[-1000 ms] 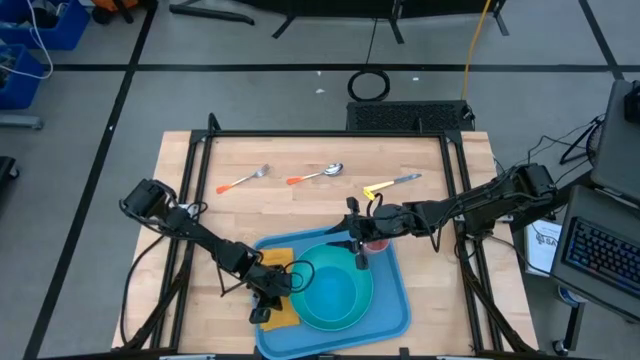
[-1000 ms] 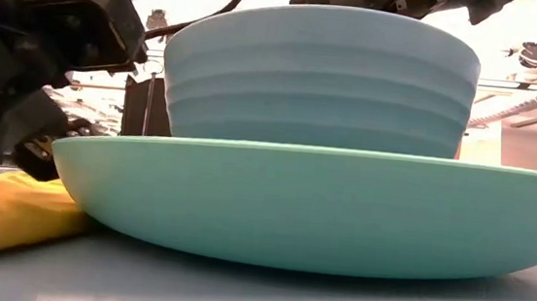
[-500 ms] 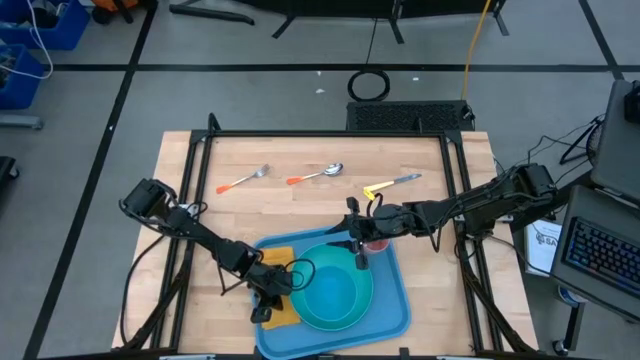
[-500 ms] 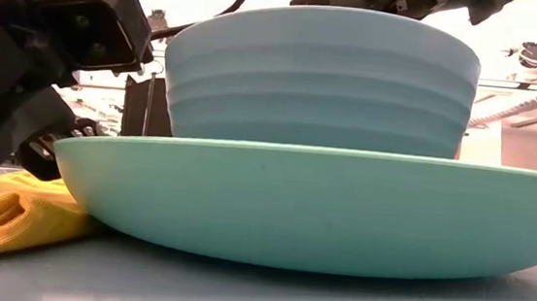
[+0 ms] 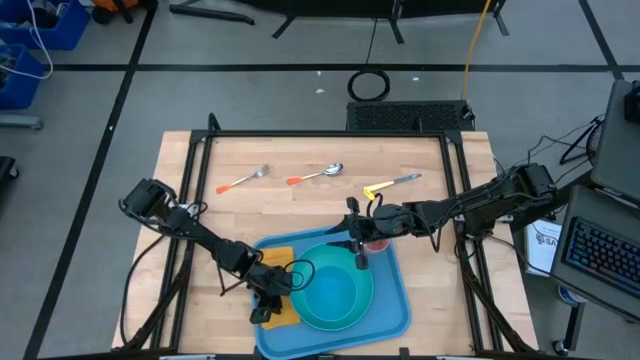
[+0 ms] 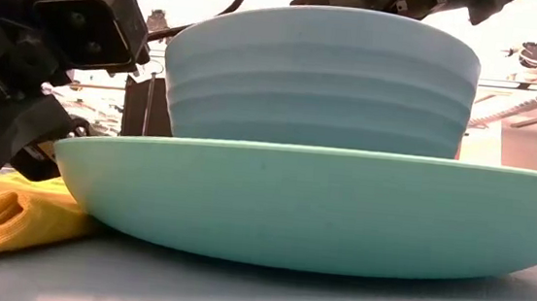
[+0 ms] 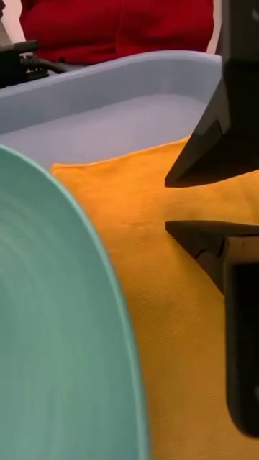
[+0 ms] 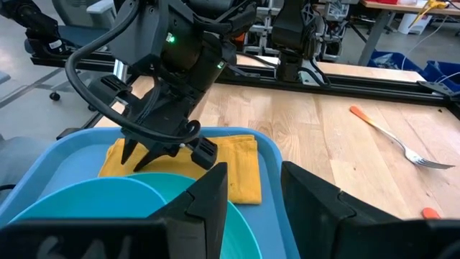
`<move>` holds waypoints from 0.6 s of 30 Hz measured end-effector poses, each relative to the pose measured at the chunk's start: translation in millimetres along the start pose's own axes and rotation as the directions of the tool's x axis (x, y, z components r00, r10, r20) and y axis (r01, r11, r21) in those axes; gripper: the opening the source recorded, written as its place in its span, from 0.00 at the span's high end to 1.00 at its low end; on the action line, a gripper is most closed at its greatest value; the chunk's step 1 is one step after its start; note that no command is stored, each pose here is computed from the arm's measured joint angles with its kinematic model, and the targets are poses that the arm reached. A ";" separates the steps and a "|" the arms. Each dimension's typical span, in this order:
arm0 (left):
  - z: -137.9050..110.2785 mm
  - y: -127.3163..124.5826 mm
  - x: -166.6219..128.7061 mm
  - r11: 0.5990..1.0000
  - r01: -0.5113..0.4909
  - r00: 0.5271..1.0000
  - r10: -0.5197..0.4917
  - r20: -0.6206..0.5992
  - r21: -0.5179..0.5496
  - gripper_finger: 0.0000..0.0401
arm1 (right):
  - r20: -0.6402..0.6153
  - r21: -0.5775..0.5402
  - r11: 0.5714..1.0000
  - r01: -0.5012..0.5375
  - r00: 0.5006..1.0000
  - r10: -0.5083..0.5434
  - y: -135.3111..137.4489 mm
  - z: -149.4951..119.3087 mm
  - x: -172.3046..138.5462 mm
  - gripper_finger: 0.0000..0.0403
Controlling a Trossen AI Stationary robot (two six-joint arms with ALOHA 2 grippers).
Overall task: Set up tray
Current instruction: Put the napkin on the serving tray to the left of the plate, then put the fork on top of the napkin
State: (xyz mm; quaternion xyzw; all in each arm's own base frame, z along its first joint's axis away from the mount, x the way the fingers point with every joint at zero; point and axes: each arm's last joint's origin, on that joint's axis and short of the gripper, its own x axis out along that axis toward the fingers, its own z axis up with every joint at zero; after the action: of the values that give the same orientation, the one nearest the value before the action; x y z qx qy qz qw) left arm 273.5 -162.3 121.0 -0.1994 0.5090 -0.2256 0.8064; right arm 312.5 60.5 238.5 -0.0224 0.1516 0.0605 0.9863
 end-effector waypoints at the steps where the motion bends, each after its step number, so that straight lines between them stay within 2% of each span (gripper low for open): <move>1: 0.0 0.1 -0.1 1.000 0.000 1.000 0.000 -0.001 -0.004 0.77 | 0.000 0.000 1.000 0.000 1.000 0.000 0.0 0.0 0.0 0.69; 9: 3.5 -8.6 -17.0 1.000 0.006 1.000 -0.006 0.026 0.014 0.77 | 0.000 0.000 1.000 0.000 1.000 0.000 0.0 0.0 0.0 0.69; 18: -0.7 -15.0 -54.8 0.985 -0.170 0.984 0.170 0.057 -0.001 0.77 | -0.003 0.000 1.000 0.000 1.000 0.000 0.0 -0.3 0.0 0.69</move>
State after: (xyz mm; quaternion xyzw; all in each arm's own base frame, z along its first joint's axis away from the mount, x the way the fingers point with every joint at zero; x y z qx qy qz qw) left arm 249.7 -143.5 169.0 -0.1599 0.5005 -0.1510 0.8373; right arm 312.4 60.5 238.3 -0.0225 0.1531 0.0605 0.9861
